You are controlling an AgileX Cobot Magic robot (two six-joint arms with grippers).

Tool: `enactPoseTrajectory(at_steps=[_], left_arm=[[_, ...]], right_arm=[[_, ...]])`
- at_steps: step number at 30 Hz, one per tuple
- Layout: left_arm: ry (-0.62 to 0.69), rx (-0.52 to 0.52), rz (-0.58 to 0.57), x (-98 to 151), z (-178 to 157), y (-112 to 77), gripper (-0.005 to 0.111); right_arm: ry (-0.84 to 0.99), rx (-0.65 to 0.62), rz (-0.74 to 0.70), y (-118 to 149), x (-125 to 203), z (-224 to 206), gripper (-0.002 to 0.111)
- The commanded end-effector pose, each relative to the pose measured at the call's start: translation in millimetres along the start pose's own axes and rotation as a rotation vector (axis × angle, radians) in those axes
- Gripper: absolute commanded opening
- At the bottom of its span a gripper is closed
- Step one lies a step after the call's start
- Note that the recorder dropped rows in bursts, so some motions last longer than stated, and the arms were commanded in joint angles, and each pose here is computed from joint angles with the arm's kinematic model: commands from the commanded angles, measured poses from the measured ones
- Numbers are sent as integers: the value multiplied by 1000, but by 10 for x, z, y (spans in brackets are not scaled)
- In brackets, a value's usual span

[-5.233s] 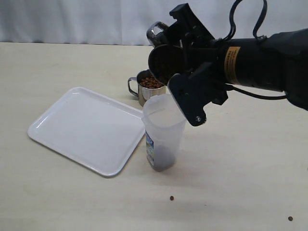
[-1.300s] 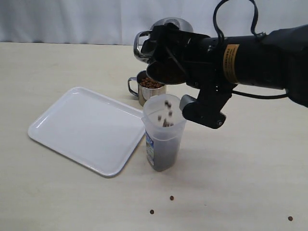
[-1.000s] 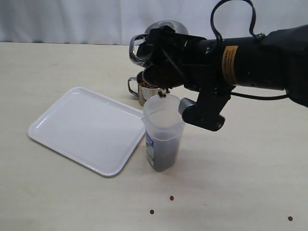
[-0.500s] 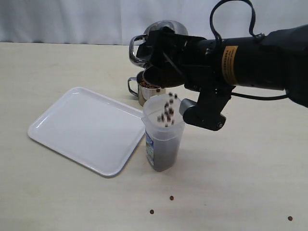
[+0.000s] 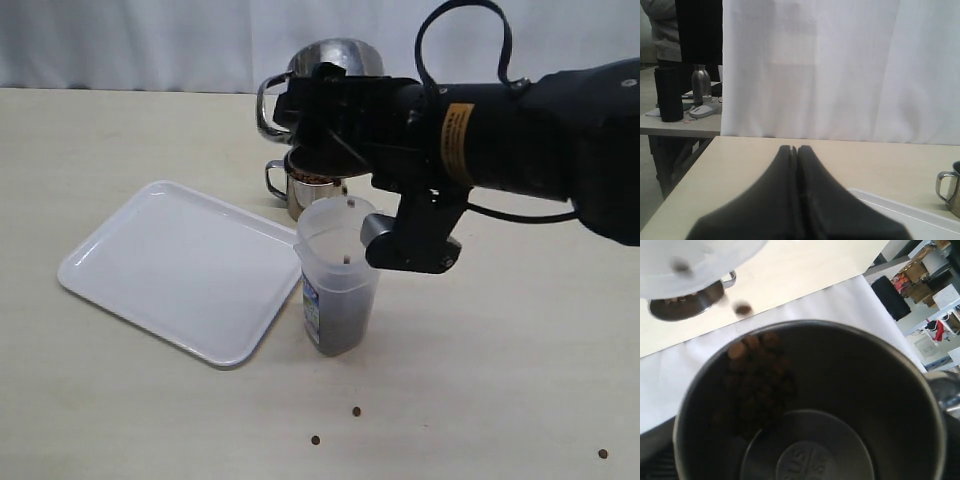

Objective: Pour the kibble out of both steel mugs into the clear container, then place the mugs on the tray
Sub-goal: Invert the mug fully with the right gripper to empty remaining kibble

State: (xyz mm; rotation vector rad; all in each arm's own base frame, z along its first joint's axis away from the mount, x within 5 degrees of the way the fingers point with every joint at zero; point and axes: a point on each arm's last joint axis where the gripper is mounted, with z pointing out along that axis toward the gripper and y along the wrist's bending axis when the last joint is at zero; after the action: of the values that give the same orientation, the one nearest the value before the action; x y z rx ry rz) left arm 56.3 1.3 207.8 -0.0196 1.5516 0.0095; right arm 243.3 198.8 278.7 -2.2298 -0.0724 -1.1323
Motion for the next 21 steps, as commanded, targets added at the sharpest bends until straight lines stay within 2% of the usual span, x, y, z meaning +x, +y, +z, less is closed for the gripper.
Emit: enactPoseTrajectory(at_steps=[1, 11, 21], left_arm=[[-6, 2, 0, 3, 2, -1, 0], [-6, 2, -2, 3, 2, -2, 0], [-6, 2, -2, 3, 2, -2, 0]], right_arm=[[21, 6, -22, -59, 16, -26, 5], [27, -30, -77, 33, -55, -114, 5], [98, -67, -120, -89, -144, -216, 5]])
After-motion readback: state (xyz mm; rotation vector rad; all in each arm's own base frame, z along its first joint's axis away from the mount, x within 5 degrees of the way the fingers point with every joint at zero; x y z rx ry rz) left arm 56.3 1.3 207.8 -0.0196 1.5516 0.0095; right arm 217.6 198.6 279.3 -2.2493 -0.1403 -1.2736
